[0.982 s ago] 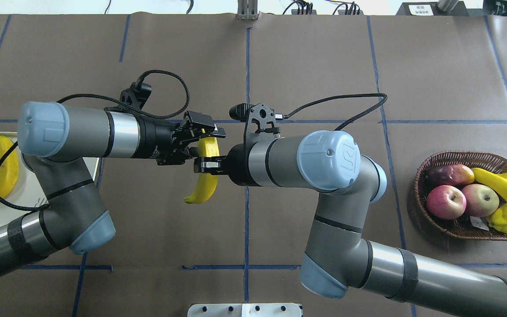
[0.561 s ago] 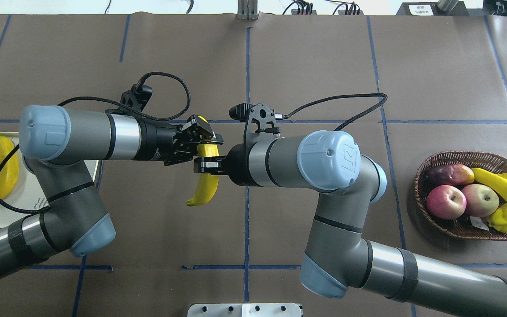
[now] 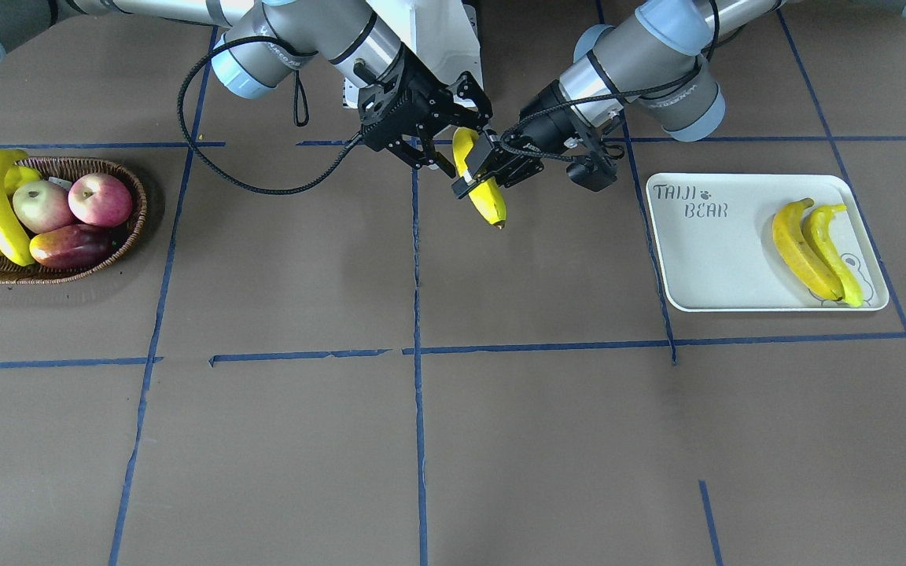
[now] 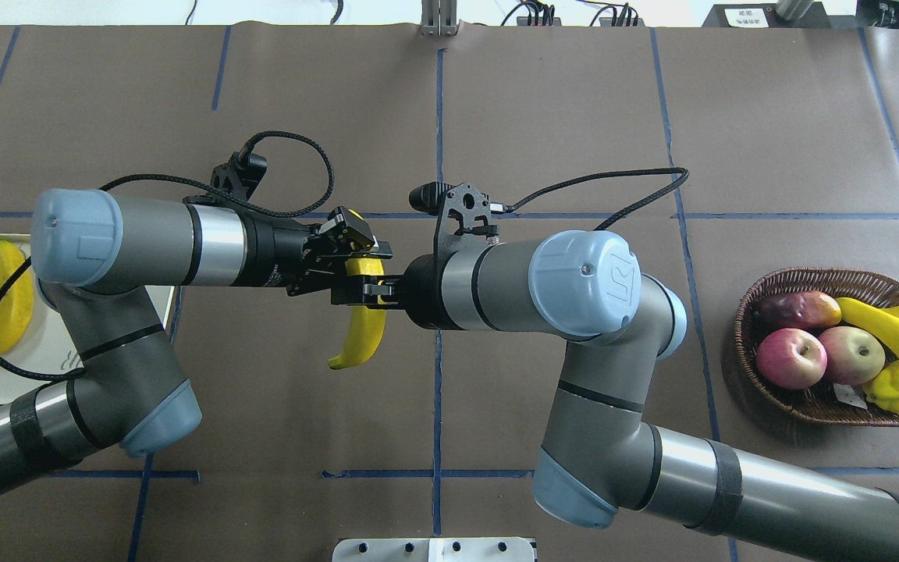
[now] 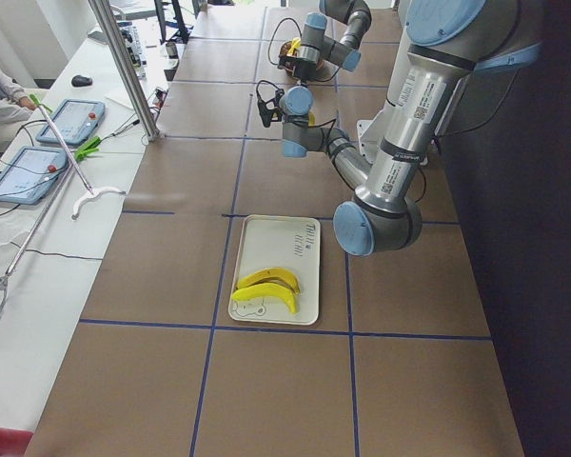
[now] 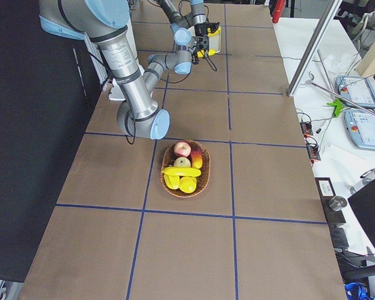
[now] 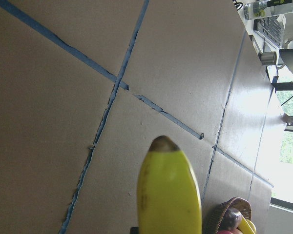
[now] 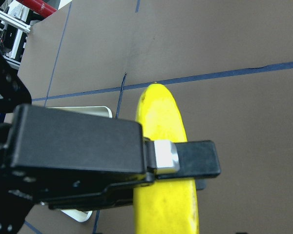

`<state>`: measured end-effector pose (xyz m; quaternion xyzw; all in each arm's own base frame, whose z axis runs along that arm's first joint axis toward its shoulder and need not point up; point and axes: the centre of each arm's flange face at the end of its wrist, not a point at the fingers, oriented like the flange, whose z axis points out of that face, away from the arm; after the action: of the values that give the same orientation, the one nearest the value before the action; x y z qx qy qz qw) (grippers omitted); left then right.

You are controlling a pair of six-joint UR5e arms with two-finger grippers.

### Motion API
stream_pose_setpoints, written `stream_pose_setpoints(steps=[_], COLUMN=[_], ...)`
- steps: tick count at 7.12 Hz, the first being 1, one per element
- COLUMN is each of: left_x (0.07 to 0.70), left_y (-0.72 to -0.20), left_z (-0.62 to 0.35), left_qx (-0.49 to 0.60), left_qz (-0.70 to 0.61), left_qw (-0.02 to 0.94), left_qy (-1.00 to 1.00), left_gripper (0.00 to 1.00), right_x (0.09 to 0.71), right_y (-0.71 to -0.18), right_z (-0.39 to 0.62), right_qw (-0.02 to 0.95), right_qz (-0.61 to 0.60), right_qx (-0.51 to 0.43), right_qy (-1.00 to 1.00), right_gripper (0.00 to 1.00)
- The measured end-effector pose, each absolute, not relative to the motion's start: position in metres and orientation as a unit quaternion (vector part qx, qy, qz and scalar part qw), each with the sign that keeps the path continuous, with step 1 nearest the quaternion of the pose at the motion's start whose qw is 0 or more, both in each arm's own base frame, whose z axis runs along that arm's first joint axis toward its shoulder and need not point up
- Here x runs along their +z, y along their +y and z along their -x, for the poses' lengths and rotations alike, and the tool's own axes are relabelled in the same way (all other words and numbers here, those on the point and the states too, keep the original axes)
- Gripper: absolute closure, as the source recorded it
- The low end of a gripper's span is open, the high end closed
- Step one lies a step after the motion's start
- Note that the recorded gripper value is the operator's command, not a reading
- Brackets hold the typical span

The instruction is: Transfer all bananas from basket to plate

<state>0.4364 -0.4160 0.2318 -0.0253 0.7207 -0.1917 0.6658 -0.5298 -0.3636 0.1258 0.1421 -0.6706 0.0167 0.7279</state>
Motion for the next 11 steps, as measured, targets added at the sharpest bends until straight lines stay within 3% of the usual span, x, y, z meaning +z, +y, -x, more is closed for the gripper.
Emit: stream_pose_setpoints(steps=[4, 8, 11], left_x=[0.293, 0.442, 0.544], left_y=[-0.422, -0.425, -0.436], left_z=[-0.417, -0.32, -0.254], left_qx=[-0.224, -0.293, -0.359], left_qz=[0.028, 0.071, 0.065], left_qw=[0.697, 0.751, 0.774], left_qy=[0.681, 0.587, 0.517], left_gripper=[0.97, 0.97, 0.94], right_x=[0.165, 0.177, 0.183], right_y=[-0.388, -0.391, -0.384], right_z=[0.468, 0.425, 0.432], right_qw=[0.758, 0.856, 0.871], right_qz=[-0.087, -0.049, -0.056], right_qx=[-0.002, 0.013, 0.01], right_qy=[-0.646, -0.514, -0.488], right_gripper=[0.0, 0.0, 0.0])
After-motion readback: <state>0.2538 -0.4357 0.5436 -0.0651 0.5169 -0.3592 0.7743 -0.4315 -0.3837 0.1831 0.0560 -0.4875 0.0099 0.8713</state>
